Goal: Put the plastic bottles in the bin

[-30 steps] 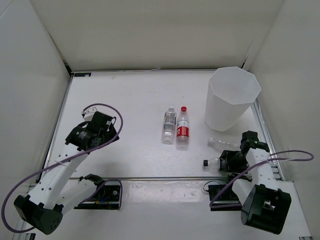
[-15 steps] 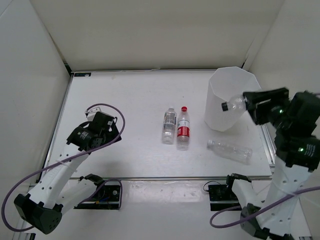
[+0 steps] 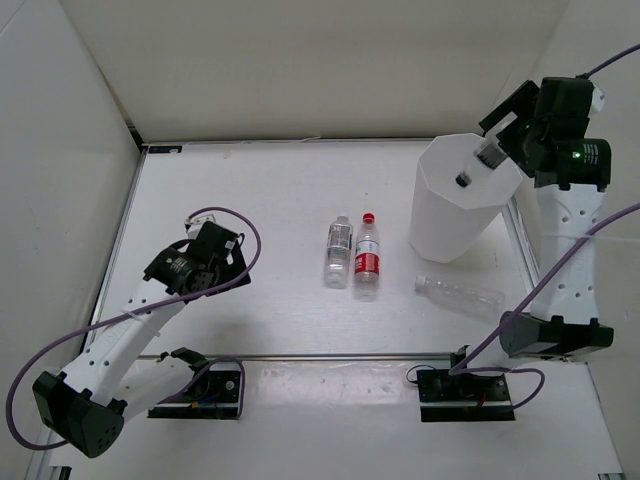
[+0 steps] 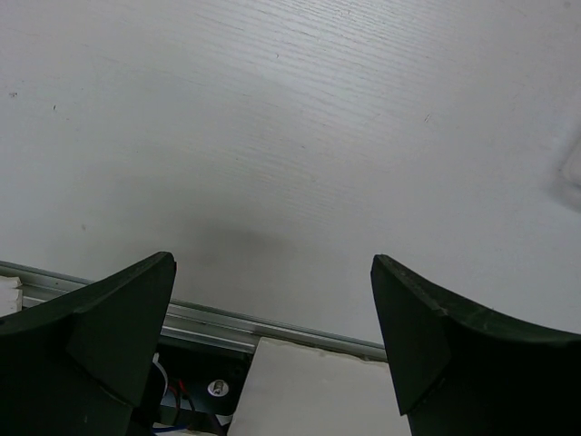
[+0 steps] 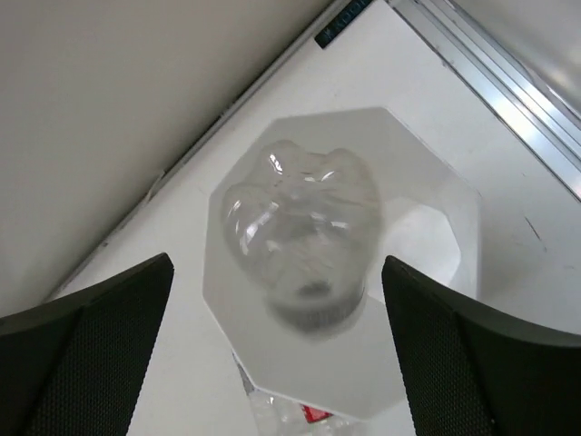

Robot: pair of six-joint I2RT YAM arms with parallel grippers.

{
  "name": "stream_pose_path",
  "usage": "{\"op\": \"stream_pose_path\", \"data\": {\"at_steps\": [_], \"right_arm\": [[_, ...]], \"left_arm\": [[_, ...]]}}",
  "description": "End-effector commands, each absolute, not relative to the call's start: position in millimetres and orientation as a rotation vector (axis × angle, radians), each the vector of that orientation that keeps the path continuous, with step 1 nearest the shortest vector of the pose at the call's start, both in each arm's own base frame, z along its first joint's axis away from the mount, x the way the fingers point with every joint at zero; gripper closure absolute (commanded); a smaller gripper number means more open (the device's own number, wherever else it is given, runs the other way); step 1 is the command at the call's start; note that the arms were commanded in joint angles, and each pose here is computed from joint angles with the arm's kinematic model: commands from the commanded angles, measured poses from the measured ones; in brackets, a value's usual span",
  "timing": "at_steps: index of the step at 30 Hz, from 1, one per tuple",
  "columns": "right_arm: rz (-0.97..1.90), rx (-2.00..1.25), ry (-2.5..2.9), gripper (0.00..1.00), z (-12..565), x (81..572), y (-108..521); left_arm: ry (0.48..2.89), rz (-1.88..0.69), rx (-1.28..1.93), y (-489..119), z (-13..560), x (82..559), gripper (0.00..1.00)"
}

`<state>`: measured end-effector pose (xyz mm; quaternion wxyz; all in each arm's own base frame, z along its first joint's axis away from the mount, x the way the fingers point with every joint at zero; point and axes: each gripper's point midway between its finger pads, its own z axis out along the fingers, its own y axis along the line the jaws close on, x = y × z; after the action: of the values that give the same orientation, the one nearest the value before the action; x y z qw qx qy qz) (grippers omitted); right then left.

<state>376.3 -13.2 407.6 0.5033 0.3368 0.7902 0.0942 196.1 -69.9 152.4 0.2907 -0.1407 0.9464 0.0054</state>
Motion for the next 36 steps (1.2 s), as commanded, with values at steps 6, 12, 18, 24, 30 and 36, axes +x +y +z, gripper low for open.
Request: {"op": "stream_pose_path", "data": {"at_steps": [6,12,18,24,30,36], "right_arm": [[0.339,1.107,1.658,0.00,430.8,260.9,-34.6],[0.467,1.491,1.661,0.00,306.5,201.1,-19.0],[0.675,1.999,1.806,0.00,184.3,161.6,35.9],[0.723,1.969,1.719,0.00,148.2,190.1,26.9],[0.549,2.097,1.914,0.00,108.1,200.3,24.2],[0.440,2.198,1.933,0.00,86.8,208.8,11.3]], "left_arm": [[2.483,0.005,-0.378,-68.8,162.6,199.7,0.00],[2.504,0.011,-0.373,-69.8,157.1,198.1,0.00],[2.490,0.010,-0.388,-69.7,158.3,200.7,0.00],[2.499,0.013,-0.375,-70.8,155.2,198.7,0.00],[2.508,0.024,-0.362,-68.3,153.0,195.0,0.00],[2.504,0.035,-0.364,-65.7,151.4,193.7,0.00]]}}
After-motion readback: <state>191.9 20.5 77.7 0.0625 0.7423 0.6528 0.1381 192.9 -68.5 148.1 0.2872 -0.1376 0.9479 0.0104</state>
